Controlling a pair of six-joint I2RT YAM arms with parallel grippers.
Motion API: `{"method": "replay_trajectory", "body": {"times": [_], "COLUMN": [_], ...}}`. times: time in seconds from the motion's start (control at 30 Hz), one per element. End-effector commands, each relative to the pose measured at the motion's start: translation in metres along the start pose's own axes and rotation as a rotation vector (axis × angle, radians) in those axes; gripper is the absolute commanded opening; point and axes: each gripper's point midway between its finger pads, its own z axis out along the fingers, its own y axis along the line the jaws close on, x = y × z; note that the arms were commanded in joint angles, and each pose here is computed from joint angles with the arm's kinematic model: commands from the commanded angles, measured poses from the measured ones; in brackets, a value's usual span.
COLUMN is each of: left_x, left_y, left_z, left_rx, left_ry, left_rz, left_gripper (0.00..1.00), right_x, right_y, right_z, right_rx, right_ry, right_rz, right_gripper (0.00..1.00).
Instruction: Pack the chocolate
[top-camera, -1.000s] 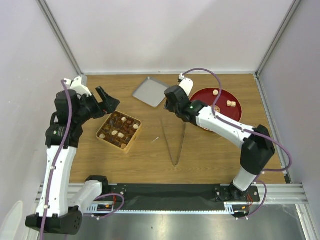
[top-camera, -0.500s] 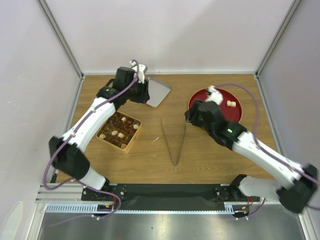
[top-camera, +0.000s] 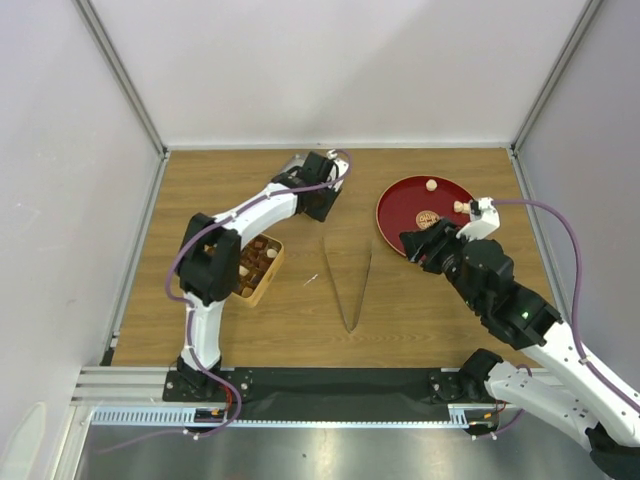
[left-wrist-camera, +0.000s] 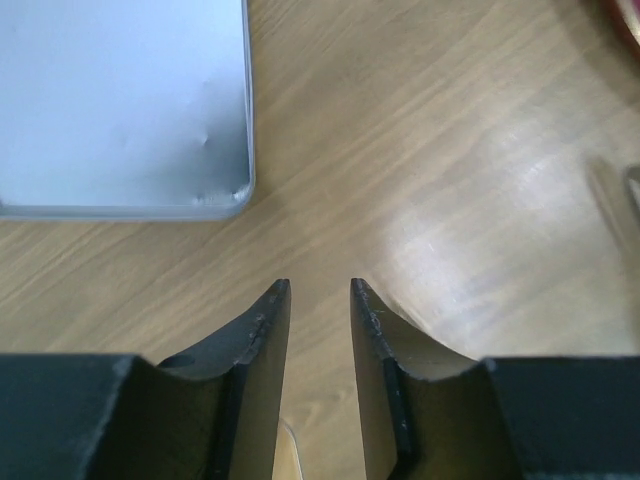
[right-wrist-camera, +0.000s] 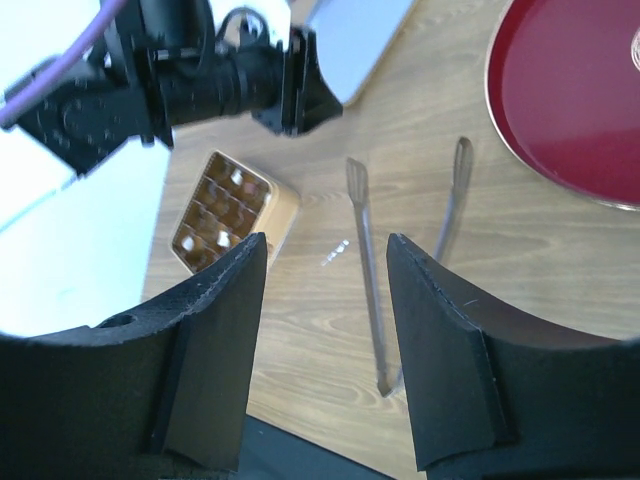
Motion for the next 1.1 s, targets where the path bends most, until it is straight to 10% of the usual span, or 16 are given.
{"method": "replay_trajectory", "body": {"times": [0.0,1.07], "left_x": [-0.037,-0.029], "left_y": [0.016,0.043], "left_z": [0.006,0.081], "left_rx": [-0.057,-0.085], "left_ry": [-0.086,0.013], "left_rz": [0.029,0.003], "left_gripper": [0.37,0.47], "right_x": [0.009,0.005], "right_y": [-0.008,-0.017], "right_z": [-0.002,-0.002], "right_rx": [0.006,0.049], "right_ry": [0.024,0.007], "right_rz": [-0.016,-0.075], "right_gripper": [0.57,0.58]}}
